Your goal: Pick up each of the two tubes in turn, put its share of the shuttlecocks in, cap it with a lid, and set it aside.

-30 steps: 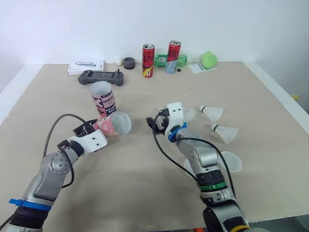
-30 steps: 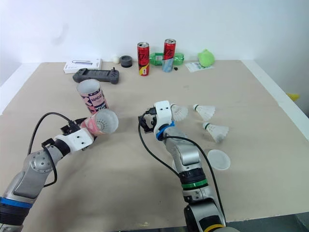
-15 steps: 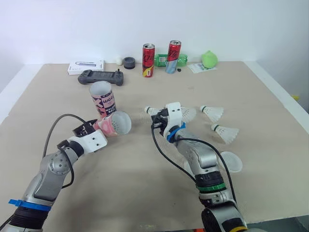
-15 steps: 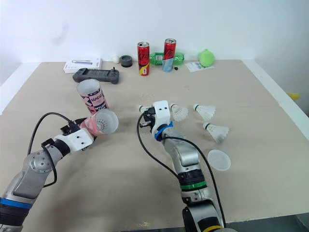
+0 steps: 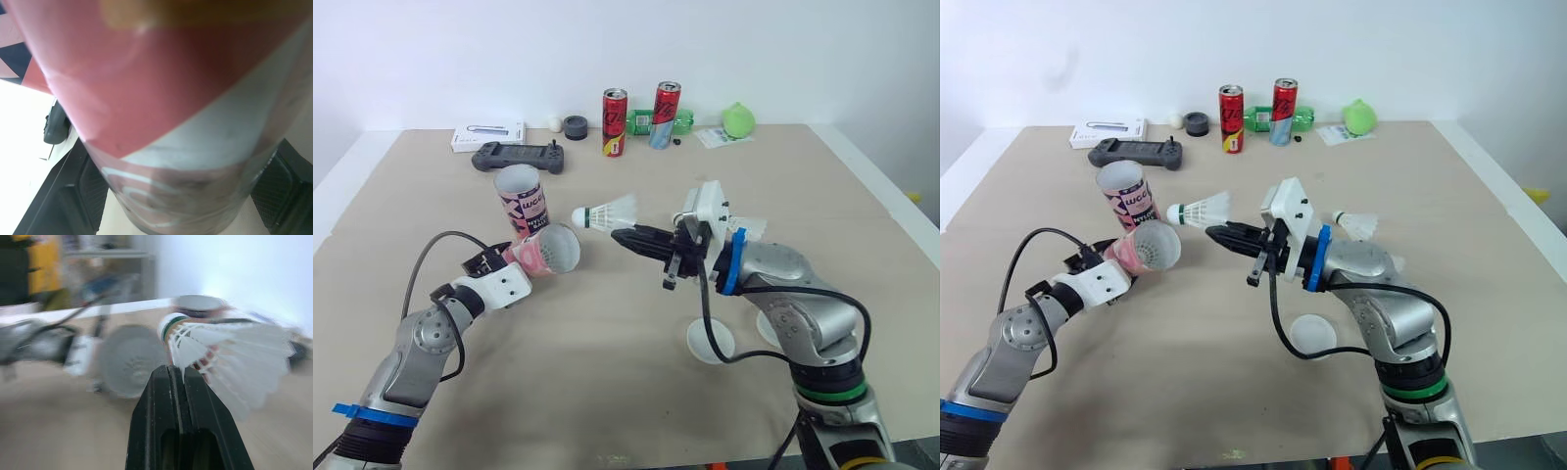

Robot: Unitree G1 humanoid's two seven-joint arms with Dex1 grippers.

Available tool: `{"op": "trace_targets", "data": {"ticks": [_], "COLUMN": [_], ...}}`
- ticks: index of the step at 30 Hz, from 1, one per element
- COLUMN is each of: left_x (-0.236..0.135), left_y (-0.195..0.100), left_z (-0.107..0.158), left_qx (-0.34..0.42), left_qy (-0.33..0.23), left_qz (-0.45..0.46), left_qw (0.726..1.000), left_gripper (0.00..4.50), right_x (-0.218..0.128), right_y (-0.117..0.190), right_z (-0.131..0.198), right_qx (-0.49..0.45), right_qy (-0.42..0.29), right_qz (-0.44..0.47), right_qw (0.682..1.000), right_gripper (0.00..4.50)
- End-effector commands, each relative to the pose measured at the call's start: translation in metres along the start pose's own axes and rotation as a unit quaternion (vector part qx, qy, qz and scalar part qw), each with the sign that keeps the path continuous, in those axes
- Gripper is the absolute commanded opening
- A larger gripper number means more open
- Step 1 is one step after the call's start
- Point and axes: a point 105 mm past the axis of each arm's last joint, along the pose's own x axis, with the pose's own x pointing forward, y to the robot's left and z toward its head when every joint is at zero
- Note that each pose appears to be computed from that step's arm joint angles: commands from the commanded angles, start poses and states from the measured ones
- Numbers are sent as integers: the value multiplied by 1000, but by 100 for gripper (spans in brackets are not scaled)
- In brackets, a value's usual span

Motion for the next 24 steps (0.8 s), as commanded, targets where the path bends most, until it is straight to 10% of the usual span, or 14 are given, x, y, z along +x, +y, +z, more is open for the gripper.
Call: {"op": "trace_targets", "data": {"ticks": [1, 8, 17, 20, 24], "left_x": [4, 5, 9, 10, 13], "left_y": [-15, -15, -19, -21, -23], "left_z": [1, 5, 19, 21, 26], "left_qx": [-11, -14, -27, -29, -29], "left_qy": [-3, -9, -31, -34, -42], "left_qz": [-23, -21, -24, -27, -32], "left_qw": [1000, 1000, 999, 999, 998], "left_gripper": [355, 355, 355, 355, 355], "right_x": [23, 49, 43, 38, 36], "right_y": [19, 25, 10, -9, -19], "right_z": [1, 1, 28, 36, 28], "right_qx": [-44, -65, -71, -110, -193], "right_qy": [9, -2, -30, -3, 91], "right_qz": [39, 57, 63, 56, 94], "right_qw": [998, 996, 995, 992, 972], "right_gripper": [3, 3, 375, 375, 176]}}
